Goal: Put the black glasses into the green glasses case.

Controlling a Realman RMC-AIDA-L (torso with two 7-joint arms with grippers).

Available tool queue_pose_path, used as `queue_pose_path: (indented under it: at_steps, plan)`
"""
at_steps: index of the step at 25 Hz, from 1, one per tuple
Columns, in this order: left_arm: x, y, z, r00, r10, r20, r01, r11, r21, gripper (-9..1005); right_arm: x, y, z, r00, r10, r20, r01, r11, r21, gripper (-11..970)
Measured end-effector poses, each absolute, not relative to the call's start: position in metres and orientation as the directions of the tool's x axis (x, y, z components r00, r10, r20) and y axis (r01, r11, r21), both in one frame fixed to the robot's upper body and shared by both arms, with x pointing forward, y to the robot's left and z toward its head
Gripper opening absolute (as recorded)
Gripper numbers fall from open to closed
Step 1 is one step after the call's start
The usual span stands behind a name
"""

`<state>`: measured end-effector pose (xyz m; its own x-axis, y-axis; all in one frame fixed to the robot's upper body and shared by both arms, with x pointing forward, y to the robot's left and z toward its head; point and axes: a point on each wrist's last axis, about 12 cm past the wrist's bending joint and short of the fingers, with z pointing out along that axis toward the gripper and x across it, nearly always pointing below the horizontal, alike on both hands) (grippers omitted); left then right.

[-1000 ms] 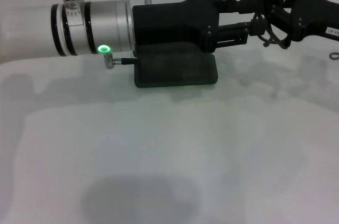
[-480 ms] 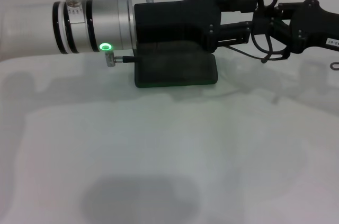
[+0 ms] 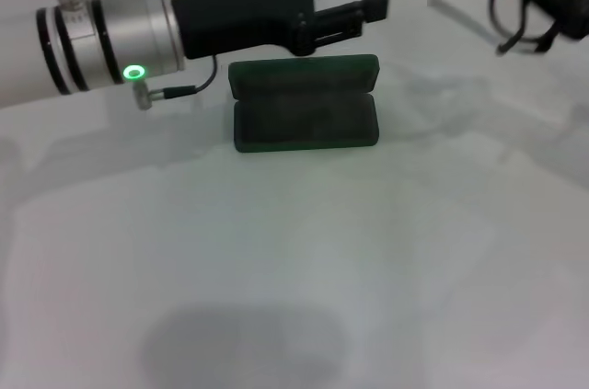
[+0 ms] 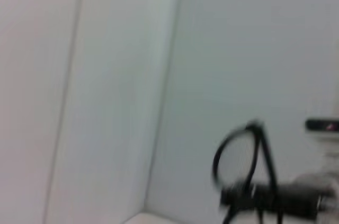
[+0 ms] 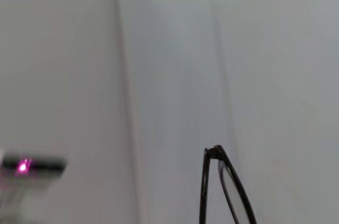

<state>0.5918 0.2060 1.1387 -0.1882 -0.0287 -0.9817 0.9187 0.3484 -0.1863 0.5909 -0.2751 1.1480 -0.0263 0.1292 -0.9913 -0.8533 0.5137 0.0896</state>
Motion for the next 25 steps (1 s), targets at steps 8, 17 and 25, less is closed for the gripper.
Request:
queue_pose_path:
  at_steps: [8, 17, 25]
  plan:
    - [0.576, 0.17, 1.123, -0.183, 0.174, -0.968, 0.974, 0.165, -0.154, 535, 0.594, -0.272, 1.153, -0.001, 0.188, -0.982, -0.84, 0.532, 0.103, 113]
    - [0.574, 0.155, 1.15, -0.08, 0.108, -0.991, 0.997, 0.027, -0.078, 535, 0.602, -0.237, 1.135, -0.094, 0.104, -0.99, -0.869, 0.477, 0.133, 112]
    - [0.575, 0.159, 1.154, -0.065, 0.099, -0.993, 0.997, 0.035, -0.062, 535, 0.598, -0.23, 1.13, -0.126, 0.088, -0.988, -0.882, 0.446, 0.152, 113]
